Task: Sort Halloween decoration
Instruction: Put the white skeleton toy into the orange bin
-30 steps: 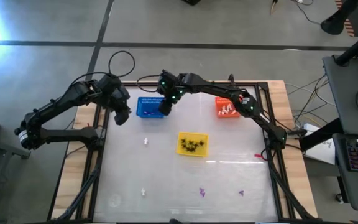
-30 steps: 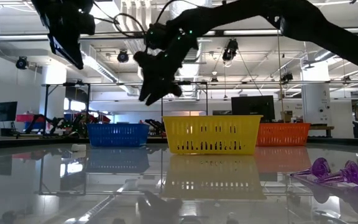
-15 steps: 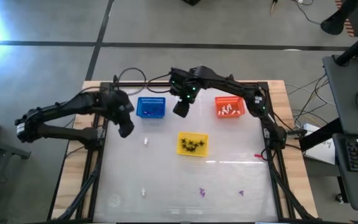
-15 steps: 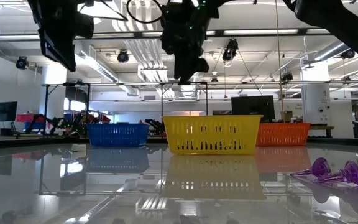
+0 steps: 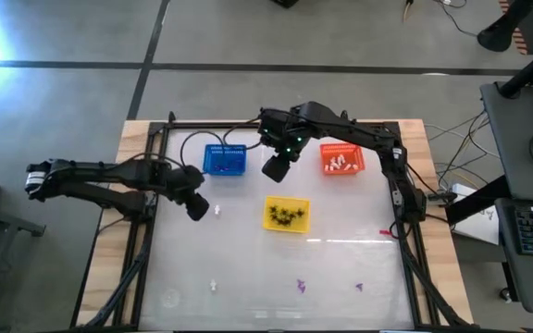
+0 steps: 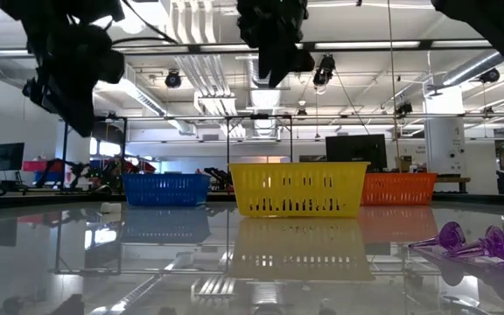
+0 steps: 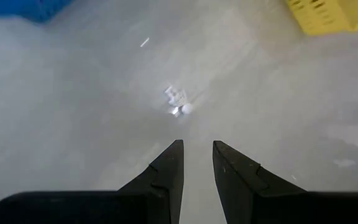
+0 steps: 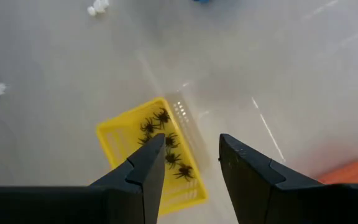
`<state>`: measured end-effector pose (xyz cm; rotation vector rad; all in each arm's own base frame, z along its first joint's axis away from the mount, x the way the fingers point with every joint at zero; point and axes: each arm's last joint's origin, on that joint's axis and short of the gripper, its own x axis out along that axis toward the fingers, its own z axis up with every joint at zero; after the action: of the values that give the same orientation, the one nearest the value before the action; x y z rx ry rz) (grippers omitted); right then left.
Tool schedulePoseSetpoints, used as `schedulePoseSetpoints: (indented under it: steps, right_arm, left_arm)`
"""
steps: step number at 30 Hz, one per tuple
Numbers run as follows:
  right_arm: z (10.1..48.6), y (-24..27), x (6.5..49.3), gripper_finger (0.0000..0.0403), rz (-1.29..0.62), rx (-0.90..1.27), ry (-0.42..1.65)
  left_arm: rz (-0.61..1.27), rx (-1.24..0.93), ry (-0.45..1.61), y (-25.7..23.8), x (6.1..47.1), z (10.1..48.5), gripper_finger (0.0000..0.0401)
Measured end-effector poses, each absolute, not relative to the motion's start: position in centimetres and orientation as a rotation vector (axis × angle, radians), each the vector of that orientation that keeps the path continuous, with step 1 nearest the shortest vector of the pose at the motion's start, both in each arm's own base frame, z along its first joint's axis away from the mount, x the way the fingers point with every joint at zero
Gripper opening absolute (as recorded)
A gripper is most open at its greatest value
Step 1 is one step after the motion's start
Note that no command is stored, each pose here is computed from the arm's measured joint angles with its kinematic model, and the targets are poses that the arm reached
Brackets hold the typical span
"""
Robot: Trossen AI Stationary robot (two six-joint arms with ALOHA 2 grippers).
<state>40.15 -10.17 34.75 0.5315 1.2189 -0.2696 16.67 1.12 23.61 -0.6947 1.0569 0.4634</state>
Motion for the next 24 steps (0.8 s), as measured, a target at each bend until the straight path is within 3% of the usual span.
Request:
schedulePoseSetpoints:
  steps: [16,24]
  right_arm:
    - [38.7,-3.3,38.0,0.0144,-0.278,0.627,1.181]
    - [41.4,1.1,35.8,0.0144,-0.281,0.615,1.11]
  left_arm:
    - [0.47,-0.721,1.045,1.0,16.9,18.7,0.0068]
    - [0.316,-0.723,0.947,0.8,18.2,19.7,0.0068]
